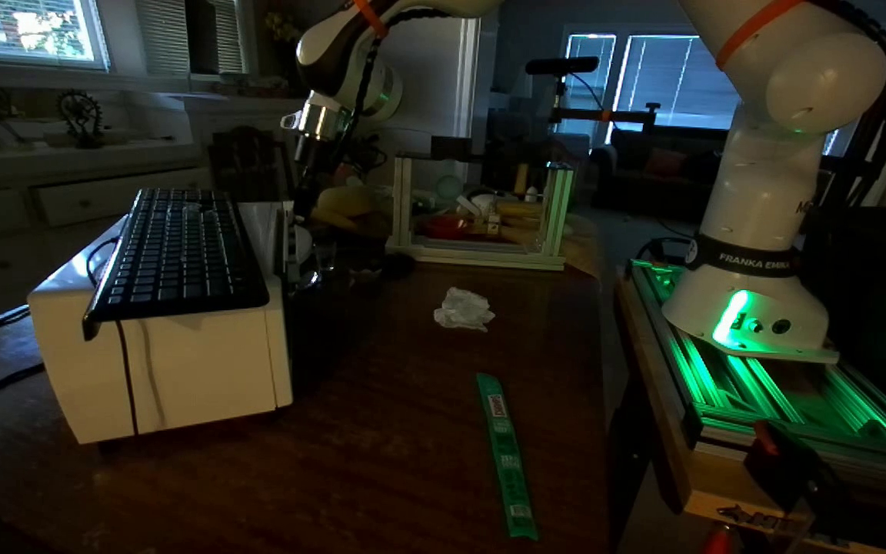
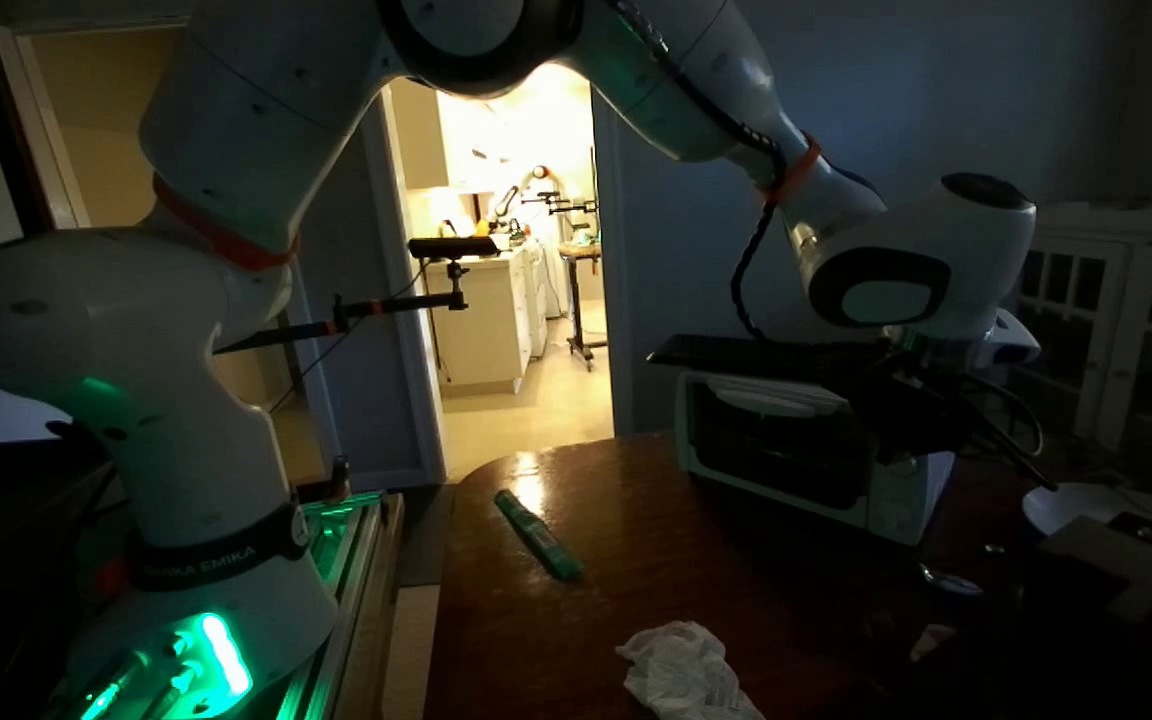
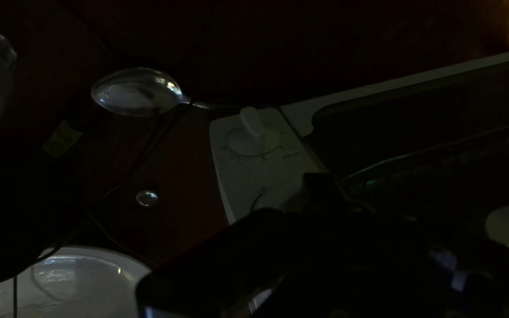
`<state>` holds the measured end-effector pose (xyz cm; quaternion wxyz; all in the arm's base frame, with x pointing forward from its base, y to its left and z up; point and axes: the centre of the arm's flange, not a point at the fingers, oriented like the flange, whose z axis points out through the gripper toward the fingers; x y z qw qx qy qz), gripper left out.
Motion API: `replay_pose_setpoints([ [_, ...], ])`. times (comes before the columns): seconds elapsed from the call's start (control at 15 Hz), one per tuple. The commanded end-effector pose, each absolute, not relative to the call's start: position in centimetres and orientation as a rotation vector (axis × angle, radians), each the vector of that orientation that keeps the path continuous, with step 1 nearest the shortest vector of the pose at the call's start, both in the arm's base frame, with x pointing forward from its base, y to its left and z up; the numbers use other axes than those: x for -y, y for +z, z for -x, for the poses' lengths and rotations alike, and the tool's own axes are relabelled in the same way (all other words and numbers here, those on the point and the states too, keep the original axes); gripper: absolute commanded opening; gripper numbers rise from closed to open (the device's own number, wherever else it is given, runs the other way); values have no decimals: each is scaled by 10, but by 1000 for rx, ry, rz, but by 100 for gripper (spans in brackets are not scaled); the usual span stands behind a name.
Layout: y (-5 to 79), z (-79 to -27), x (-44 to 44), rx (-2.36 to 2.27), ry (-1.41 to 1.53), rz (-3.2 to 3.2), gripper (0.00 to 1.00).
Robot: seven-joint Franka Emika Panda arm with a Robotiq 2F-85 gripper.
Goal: Turn the top knob to the left.
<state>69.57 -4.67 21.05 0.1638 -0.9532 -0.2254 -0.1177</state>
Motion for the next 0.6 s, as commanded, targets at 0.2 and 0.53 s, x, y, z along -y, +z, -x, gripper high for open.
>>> replay_pose_setpoints([
  [0.2,232,-683,43,617,-357,2720,0],
  [0.53,246,-681,79,540,-356,2799,0],
])
